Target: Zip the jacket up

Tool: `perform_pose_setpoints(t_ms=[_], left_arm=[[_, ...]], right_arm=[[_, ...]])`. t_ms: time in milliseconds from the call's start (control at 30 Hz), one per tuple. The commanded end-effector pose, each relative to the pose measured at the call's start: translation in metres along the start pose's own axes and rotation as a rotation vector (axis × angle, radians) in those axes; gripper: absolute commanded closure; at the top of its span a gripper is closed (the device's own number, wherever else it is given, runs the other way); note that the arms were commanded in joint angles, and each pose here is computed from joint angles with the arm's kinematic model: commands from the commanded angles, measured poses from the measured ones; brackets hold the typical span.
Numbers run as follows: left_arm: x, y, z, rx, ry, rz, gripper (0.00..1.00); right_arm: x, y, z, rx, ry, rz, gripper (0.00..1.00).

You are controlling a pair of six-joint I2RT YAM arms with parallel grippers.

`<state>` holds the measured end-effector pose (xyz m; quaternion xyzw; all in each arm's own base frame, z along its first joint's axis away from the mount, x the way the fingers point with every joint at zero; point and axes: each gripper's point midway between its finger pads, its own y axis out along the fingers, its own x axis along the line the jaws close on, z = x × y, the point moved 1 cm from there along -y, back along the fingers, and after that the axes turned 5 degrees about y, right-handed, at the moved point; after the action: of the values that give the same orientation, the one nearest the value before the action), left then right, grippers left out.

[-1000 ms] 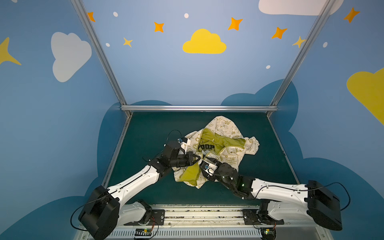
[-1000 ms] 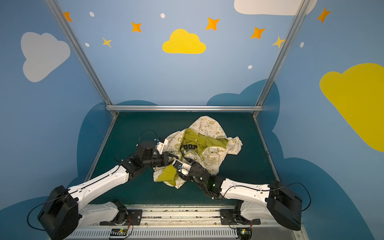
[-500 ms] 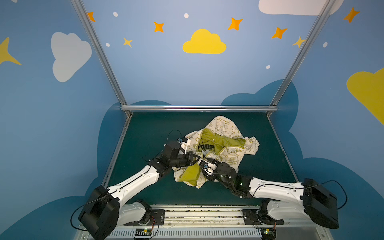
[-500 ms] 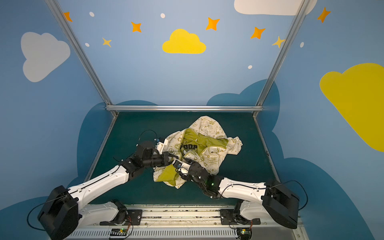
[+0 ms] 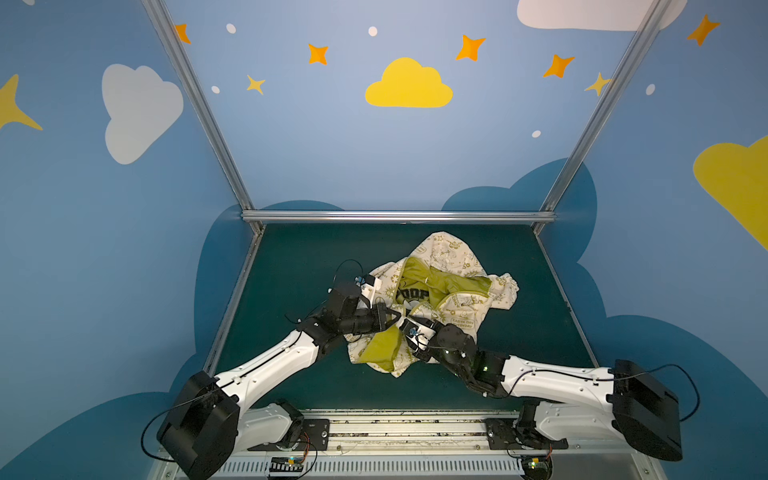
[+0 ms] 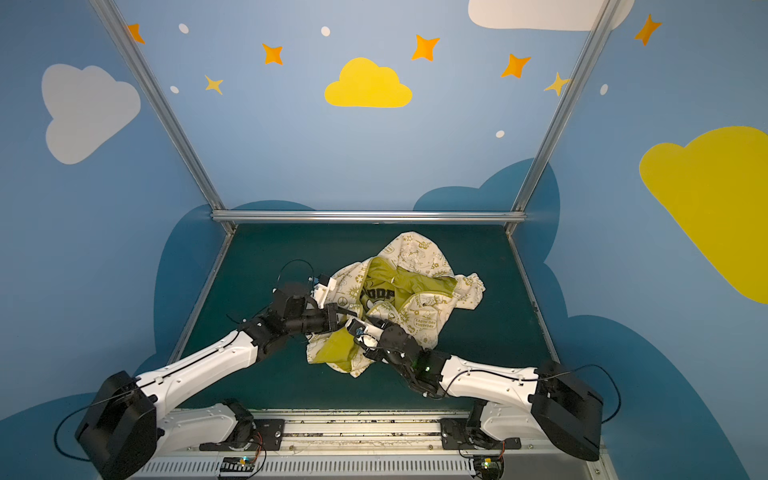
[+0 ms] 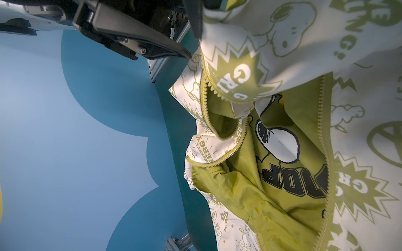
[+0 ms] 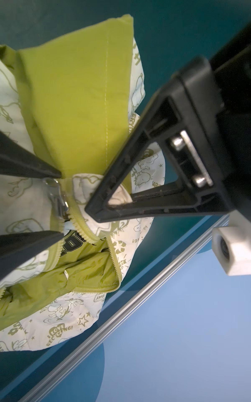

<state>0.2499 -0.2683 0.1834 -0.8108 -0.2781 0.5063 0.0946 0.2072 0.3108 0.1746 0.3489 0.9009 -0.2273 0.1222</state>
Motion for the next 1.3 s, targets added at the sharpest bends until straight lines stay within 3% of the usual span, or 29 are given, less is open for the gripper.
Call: perform_pose_setpoints(t_ms=[0,333,500,767,967,1267], left_arm=[[-0.009,0.001,-0.006,-0.01,0.013,0.024,0.97],[-0.01,0.0,-0.007,-0.012,0.011,0.023,0.97],[-0.009,0.001,-0.006,-0.011,0.013,0.022,0.97],[-0.008,0.0,-0.004,-0.003,0.016,0.016,0.97],[-0.004,-0.002,0.002,0.009,0.023,-0.004,0.97],[0.003,-0.017,0.016,0.028,0.088,-0.055,0.97]], right_arm=[[-0.003,-0.004,-0.003,-0.01,0.016,0.005,0.64],[-0.002,-0.004,0.0,0.0,0.013,-0.002,0.84],[-0.005,-0.005,0.0,-0.003,0.018,0.009,1.0],[-0.018,-0.006,0.001,0.004,0.033,0.053,1.0],[-0.034,-0.003,0.005,0.06,0.123,0.059,1.0],[-0.039,0.0,0.007,0.135,0.2,-0.028,1.0]])
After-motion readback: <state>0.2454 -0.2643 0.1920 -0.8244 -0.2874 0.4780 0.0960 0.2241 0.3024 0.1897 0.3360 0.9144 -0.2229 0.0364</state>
